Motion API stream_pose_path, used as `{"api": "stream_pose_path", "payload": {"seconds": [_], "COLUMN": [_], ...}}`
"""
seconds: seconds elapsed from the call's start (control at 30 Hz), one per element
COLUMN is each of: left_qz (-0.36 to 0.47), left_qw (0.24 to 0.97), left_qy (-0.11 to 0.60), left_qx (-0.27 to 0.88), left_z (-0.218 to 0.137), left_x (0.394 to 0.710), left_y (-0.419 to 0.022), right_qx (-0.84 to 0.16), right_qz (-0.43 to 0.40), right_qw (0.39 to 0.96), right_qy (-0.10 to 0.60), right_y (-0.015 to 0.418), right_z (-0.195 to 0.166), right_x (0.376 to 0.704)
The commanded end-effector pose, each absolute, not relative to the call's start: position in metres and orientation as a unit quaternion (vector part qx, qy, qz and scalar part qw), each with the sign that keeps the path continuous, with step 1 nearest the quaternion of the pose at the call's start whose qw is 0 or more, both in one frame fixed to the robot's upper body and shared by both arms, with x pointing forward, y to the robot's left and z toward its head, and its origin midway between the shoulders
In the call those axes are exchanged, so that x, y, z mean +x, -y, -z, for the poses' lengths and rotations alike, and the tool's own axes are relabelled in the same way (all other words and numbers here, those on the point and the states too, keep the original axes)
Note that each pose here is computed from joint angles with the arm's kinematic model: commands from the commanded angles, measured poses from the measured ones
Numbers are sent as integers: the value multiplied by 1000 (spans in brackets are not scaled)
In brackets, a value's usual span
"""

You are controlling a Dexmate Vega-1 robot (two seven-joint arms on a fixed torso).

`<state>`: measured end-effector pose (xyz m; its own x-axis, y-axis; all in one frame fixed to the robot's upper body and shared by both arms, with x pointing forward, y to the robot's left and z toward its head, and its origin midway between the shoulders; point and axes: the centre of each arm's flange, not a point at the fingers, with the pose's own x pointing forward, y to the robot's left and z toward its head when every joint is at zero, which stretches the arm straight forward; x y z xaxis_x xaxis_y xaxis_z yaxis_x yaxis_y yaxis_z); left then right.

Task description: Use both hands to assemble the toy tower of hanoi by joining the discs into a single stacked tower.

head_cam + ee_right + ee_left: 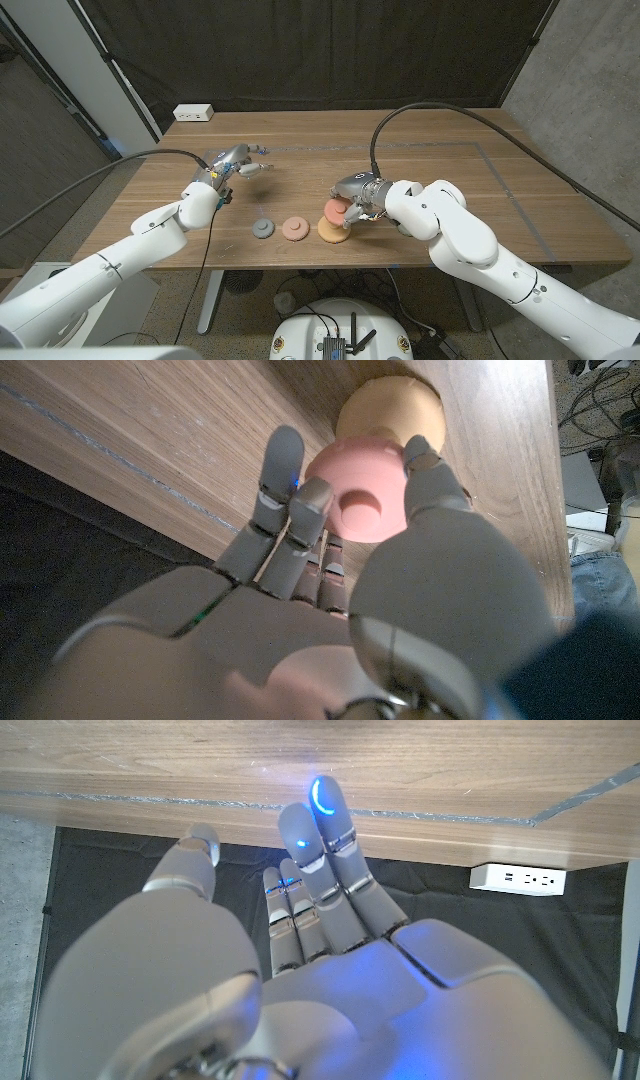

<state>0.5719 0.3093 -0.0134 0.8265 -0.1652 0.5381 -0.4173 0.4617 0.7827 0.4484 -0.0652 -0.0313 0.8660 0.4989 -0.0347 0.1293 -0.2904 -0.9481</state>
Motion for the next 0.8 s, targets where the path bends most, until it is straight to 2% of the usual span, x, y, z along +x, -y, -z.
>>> {"api": "stream_pose_path", "payload": {"seconds": [0.03,0.8], "left_qz": [-78,-75], "left_qw": [810,812], "left_qy": [290,298], "left_qx": [504,496], "left_z": [21,25], "left_x": [571,572], "left_y": [-311,-314], "right_qx": [-790,-784], "right_qz": [-179,-191], "right_qw": [551,564], "right_qy": [202,176], "right_y": [53,46], "right_z": [32,41], "right_x": [452,466]}}
